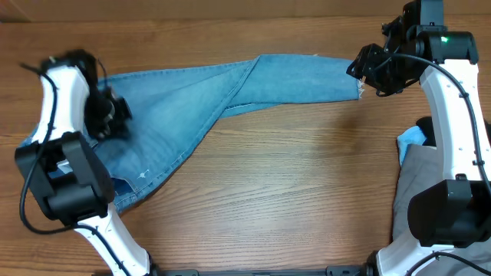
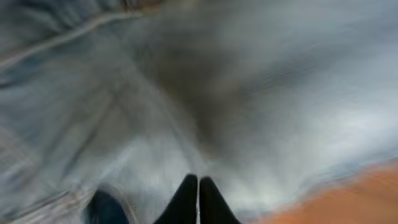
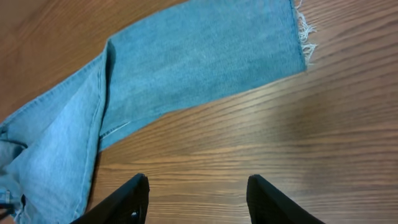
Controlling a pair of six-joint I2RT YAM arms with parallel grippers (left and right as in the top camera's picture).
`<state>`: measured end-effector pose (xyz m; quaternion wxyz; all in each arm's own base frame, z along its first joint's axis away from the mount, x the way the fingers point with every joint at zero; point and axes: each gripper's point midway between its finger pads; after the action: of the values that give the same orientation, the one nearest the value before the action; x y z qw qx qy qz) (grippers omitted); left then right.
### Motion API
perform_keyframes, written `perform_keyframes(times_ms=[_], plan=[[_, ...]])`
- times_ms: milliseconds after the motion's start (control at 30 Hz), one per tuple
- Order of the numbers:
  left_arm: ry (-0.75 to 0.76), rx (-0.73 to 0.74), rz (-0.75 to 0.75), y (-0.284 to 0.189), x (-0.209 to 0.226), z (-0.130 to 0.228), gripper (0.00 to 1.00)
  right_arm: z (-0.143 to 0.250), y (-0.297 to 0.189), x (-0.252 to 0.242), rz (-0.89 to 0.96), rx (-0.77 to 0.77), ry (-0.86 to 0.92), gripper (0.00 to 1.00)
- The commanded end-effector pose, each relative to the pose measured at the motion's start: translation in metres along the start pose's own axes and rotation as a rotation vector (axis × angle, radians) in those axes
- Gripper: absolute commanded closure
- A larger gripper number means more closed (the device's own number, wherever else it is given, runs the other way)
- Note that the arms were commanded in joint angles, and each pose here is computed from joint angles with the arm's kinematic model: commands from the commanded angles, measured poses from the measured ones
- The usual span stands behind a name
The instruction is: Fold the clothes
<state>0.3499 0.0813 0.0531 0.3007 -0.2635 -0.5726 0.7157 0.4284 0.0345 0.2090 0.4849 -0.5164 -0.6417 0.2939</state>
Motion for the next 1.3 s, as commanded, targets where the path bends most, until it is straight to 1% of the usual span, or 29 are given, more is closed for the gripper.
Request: perform_keyframes(times_ms=[0, 67, 133, 200, 300, 367, 400, 467, 533, 633, 700, 800, 867, 900, 1033, 1133, 1167, 1267], plan=[[-0.112, 0.036, -0.064, 0.046, 0.032, 0.009, 0.95, -0.003, -0.004, 0.002, 0.008, -0.015, -0.005, 0.45], [-0.151, -0.010, -0.088, 0.064, 0.048, 0.000, 0.96, -0.003, -0.004, 0.002, 0.008, -0.015, -0.005, 0.45], [-0.176, -0.088, -0.129, 0.073, 0.065, -0.017, 0.96, -0.003, -0.004, 0.002, 0.008, -0.015, -0.005, 0.45], [-0.256, -0.234, -0.203, 0.074, 0.094, -0.049, 0.96, -0.003, -0.004, 0.002, 0.007, -0.014, -0.004, 0.45], [-0.385, -0.402, -0.224, 0.057, 0.127, -0.091, 0.96, -0.003, -0.004, 0.002, 0.007, -0.016, 0.022, 0.45], [-0.456, -0.485, -0.164, 0.033, 0.146, -0.122, 0.96, -0.006, -0.004, 0.003, 0.006, -0.029, 0.017, 0.44], [-0.455, -0.504, -0.127, 0.023, 0.149, -0.132, 0.96, -0.006, -0.004, 0.003, 0.006, -0.030, 0.017, 0.45], [-0.389, -0.534, 0.032, -0.015, 0.140, -0.157, 0.94, -0.010, -0.002, 0.000, 0.016, -0.039, 0.013, 0.43], [-0.308, -0.540, 0.168, -0.059, 0.123, -0.166, 0.92, -0.015, 0.003, -0.011, 0.073, -0.054, 0.012, 0.41], [-0.259, -0.546, 0.240, -0.104, 0.106, -0.163, 0.89, -0.020, 0.022, -0.024, 0.113, -0.061, 0.003, 0.39], [-0.218, -0.527, 0.285, -0.131, 0.090, -0.151, 0.86, -0.017, 0.045, -0.031, 0.113, -0.043, -0.018, 0.39], [-0.153, -0.486, 0.306, -0.164, 0.069, -0.125, 0.83, 0.003, 0.096, -0.049, 0.115, 0.043, -0.060, 0.36], [-0.103, -0.457, 0.304, -0.176, 0.054, -0.107, 0.83, 0.016, 0.122, -0.051, 0.074, 0.097, -0.093, 0.36], [-0.065, -0.444, 0.308, -0.181, 0.045, -0.098, 0.82, 0.023, 0.137, -0.048, 0.022, 0.125, -0.107, 0.36], [0.053, -0.385, 0.296, -0.187, 0.007, -0.063, 0.82, 0.037, 0.173, -0.042, -0.085, 0.183, -0.098, 0.37], [0.159, -0.341, 0.272, -0.181, -0.022, -0.040, 0.81, 0.044, 0.191, -0.036, -0.123, 0.208, -0.100, 0.37], [0.204, -0.315, 0.245, -0.176, -0.035, -0.027, 0.81, 0.049, 0.201, -0.031, -0.139, 0.223, -0.113, 0.37], [0.268, -0.296, 0.191, -0.168, -0.053, -0.010, 0.81, 0.051, 0.212, -0.019, -0.167, 0.221, -0.159, 0.37]])
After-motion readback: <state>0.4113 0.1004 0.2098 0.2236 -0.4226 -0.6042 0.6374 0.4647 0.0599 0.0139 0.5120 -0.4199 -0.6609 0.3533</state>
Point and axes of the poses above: each gripper's point midway between its finger pads, its own y axis out along the fingers, its own x axis along the line the jaws close on, z = x × y, and after that the axes turned 14 degrees about -y, right-handed
